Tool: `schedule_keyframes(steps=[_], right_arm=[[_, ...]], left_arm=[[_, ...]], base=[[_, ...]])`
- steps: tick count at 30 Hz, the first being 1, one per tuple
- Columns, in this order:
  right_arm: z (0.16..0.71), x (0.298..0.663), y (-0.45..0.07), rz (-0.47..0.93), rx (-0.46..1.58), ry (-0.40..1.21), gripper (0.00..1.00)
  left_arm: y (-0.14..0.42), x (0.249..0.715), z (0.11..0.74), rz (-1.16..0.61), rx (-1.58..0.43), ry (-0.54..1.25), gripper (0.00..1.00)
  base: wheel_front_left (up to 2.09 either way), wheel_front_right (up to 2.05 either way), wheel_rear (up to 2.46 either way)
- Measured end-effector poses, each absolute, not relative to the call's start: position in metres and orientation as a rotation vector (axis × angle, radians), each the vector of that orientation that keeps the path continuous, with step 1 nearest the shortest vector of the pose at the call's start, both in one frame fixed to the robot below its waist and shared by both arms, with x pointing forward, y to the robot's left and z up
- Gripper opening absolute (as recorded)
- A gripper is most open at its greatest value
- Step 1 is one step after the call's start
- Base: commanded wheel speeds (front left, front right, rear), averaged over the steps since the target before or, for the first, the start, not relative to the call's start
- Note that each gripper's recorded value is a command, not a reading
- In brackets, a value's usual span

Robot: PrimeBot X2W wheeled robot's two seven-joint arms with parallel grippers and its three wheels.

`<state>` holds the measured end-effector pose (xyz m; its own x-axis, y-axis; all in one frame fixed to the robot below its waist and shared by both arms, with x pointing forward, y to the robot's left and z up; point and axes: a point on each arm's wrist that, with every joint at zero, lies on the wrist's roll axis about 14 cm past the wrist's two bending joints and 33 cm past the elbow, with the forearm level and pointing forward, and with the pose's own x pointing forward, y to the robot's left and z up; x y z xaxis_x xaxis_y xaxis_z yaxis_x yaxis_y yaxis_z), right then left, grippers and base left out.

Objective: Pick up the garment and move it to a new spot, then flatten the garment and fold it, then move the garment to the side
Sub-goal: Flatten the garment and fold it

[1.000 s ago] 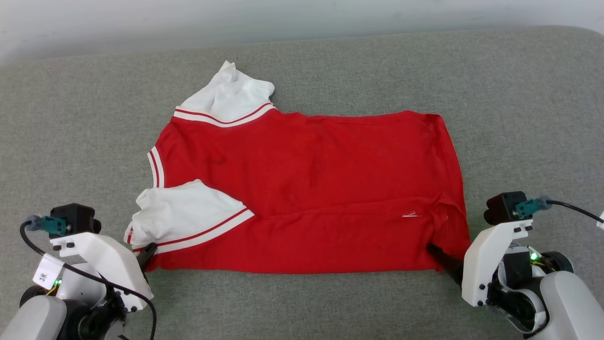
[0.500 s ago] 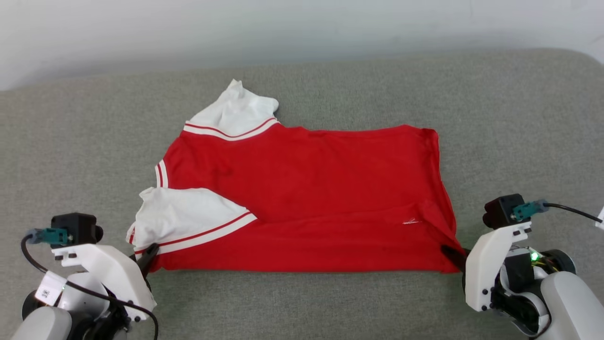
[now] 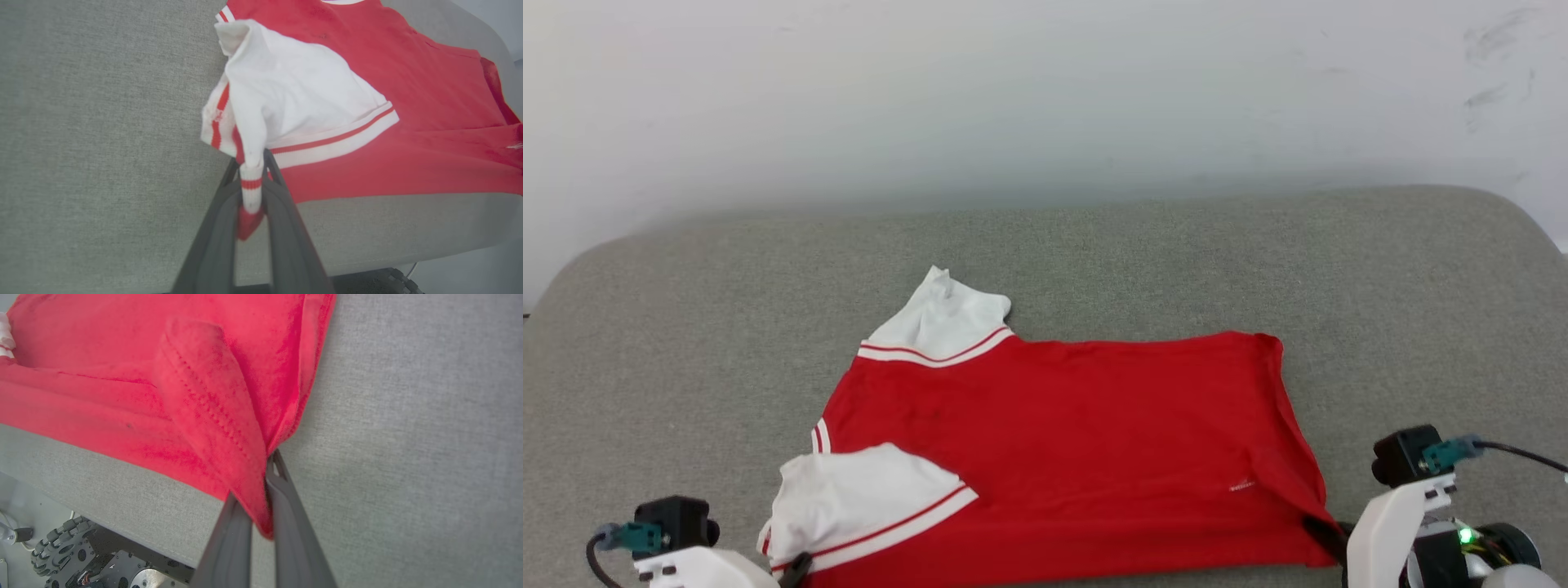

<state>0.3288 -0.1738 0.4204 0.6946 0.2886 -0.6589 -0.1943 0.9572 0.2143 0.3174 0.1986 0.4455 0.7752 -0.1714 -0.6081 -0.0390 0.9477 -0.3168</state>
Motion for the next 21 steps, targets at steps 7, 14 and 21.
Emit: schedule_keyframes(steps=[7,14,21], right_arm=[[0.404,0.297,-0.175,0.241,0.184,0.808,0.0],[0.386,0.286,-0.172,0.19,0.247,0.822,1.0],[0.41,0.307,-0.171,0.166,0.26,0.612,1.0]], left_arm=[[0.197,0.284,0.421,-0.035,-0.384,0.755,0.0],[0.185,0.29,0.401,-0.05,-0.408,0.787,0.9],[0.19,0.307,0.401,-0.041,-0.371,0.731,1.0]], base=[[0.0,0.0,0.0],[0.0,0.0,0.0],[0.0,0.0,0.0]])
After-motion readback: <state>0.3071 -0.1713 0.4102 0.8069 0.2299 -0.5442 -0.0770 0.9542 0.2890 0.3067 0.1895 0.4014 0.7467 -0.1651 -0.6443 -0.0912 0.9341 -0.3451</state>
